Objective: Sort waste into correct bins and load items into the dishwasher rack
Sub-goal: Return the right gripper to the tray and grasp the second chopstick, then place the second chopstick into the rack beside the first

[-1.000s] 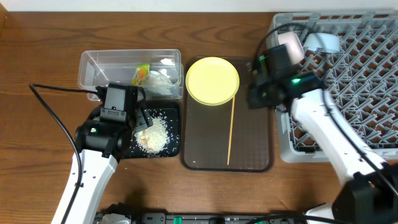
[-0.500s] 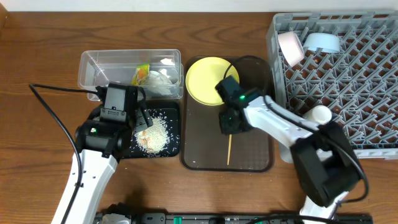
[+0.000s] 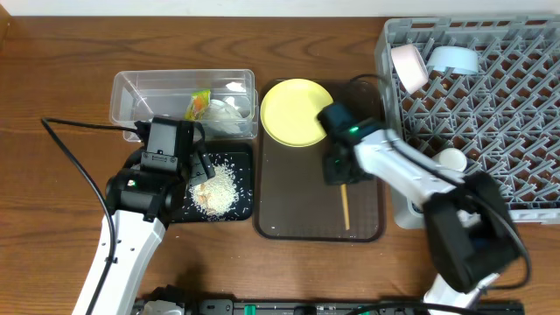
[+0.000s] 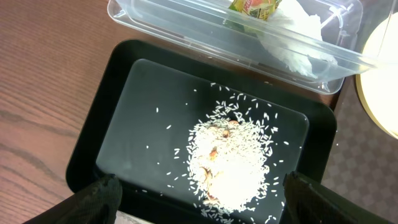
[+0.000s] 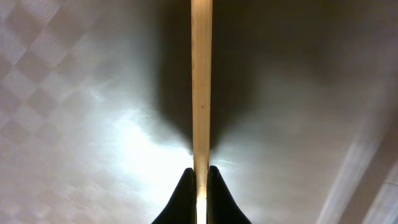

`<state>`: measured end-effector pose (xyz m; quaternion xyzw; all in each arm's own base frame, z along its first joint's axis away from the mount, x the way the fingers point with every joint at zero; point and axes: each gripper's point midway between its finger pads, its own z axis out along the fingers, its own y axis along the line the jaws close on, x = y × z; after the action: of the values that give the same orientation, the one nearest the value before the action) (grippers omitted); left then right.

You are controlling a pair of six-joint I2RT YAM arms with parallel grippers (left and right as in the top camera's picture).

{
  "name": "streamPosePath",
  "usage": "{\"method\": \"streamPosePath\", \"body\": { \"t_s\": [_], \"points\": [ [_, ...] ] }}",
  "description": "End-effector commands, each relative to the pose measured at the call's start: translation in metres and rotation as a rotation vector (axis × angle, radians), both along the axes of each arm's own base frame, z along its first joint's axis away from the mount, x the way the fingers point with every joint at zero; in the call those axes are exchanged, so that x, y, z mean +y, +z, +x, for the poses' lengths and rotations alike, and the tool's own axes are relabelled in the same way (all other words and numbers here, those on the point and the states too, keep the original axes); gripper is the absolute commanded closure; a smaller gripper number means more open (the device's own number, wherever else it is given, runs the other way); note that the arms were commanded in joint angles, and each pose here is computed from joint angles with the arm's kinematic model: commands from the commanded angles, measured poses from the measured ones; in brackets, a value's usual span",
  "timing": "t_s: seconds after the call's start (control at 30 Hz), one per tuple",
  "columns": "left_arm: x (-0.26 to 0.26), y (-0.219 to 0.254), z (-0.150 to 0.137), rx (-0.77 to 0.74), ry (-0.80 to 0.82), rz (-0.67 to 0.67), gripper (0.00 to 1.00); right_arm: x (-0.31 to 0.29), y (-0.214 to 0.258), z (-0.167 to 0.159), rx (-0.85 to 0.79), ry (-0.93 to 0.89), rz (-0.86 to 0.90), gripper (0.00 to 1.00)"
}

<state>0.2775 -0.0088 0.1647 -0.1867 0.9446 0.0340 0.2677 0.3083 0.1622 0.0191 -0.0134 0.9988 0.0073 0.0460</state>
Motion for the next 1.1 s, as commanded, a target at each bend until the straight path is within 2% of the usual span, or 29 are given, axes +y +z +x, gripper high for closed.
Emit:
{"method": "streamPosePath", "body": {
  "t_s": [0.0, 0.2, 0.33, 0.57, 0.8, 0.93, 1.07],
  "points": [
    [0.004, 0.002, 0.001, -0.006, 0.022, 0.009, 0.14, -0.024, 0.063, 0.038, -0.183, 0.002, 0.026, 0.99],
    [0.004, 0.002, 0.001, -0.006, 0.022, 0.009, 0.14, -0.068, 0.140, 0.065, -0.387, 0.020, 0.038, 0.99],
    [0.004, 0.002, 0.001, -0.007, 0.022, 0.009, 0.14, -0.099, 0.159, 0.074, -0.454, 0.031, 0.005, 0.99],
    [0.004, 0.002, 0.001, -0.007, 0.022, 0.009, 0.14, -0.136, 0.138, 0.076, -0.380, 0.016, -0.047, 0.99],
    [0.004, 0.002, 0.001, -0.006, 0.022, 0.009, 0.14, -0.138, 0.091, 0.073, -0.233, 0.032, -0.060, 0.98],
    [0.004, 0.002, 0.001, -0.006, 0.022, 0.009, 0.14, -0.132, 0.086, 0.076, -0.227, 0.040, -0.027, 0.88],
    [0.004, 0.002, 0.001, -0.006, 0.022, 0.009, 0.14, -0.130, 0.101, 0.086, -0.289, 0.039, -0.019, 0.75]
  ]
}}
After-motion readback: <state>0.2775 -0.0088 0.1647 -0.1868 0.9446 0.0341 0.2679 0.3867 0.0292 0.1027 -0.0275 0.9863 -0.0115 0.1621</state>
